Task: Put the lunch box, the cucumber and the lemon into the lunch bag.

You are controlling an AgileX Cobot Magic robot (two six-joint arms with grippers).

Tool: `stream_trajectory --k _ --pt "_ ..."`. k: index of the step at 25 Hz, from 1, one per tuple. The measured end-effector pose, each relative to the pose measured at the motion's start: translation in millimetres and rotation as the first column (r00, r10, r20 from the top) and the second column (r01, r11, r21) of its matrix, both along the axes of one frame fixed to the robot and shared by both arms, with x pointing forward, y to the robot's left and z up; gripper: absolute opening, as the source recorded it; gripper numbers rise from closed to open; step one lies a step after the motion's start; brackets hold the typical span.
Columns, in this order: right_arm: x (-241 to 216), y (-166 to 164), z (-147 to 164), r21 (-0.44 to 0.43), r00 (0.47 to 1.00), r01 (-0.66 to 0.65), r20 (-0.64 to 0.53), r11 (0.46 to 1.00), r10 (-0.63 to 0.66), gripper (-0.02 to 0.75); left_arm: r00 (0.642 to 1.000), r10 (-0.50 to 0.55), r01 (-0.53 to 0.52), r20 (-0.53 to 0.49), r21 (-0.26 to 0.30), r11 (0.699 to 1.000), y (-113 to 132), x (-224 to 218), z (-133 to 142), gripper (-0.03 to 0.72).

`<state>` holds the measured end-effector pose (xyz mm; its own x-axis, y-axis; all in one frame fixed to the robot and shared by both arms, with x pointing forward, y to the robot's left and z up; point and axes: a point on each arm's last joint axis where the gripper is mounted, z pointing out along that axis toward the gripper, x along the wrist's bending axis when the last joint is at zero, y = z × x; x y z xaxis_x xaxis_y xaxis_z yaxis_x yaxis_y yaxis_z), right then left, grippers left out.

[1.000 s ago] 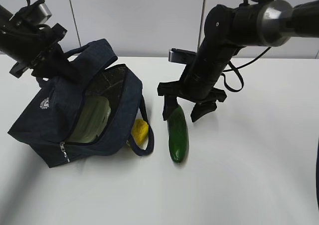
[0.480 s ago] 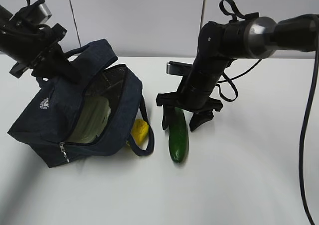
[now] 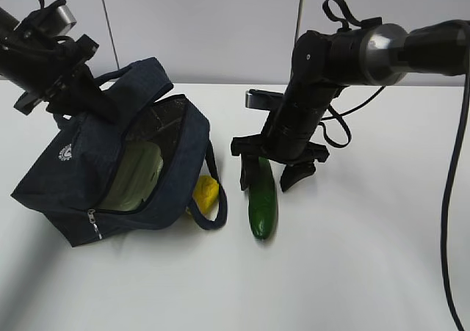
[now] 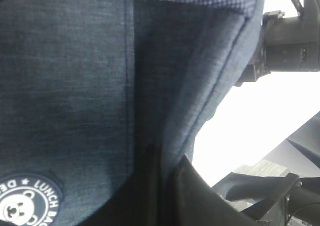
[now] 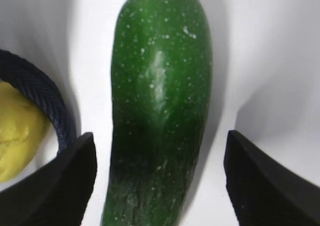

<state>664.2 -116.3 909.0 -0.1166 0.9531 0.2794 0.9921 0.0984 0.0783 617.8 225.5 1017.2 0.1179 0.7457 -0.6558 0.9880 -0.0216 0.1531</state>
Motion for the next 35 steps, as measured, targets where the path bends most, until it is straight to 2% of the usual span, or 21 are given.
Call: stream_trajectory --k 15,18,21,23,29,35 --pt "0 -1 -8 -0.017 1.000 -0.008 -0.024 1.000 0.008 0.577 1.000 -0.003 0.003 0.003 0.000 1.000 0 0 0 -0.013" --pt "0 -1 -8 -0.017 1.000 -0.008 -0.024 1.000 0.008 0.513 1.000 -0.004 0.004 0.004 0.001 1.000 0 0 0 -0.013" --pt "0 -1 -8 -0.016 1.000 -0.008 -0.023 1.000 0.008 0.396 1.000 -0.004 0.004 0.004 0.001 1.000 0 0 0 -0.013" --pt "-1 -1 -8 -0.018 1.000 -0.010 -0.030 1.000 0.010 0.353 1.000 -0.004 0.004 0.004 0.001 1.000 0 0 0 -0.012" --pt "-4 -1 -6 -0.025 0.997 -0.024 -0.068 0.999 0.022 0.328 1.000 -0.005 0.005 0.005 0.001 1.000 0 0 0 -0.012" --pt "-2 1 14 -0.025 0.992 -0.062 -0.116 0.998 0.058 0.327 1.000 -0.005 0.005 0.016 0.010 1.000 1 1 0 -0.012"
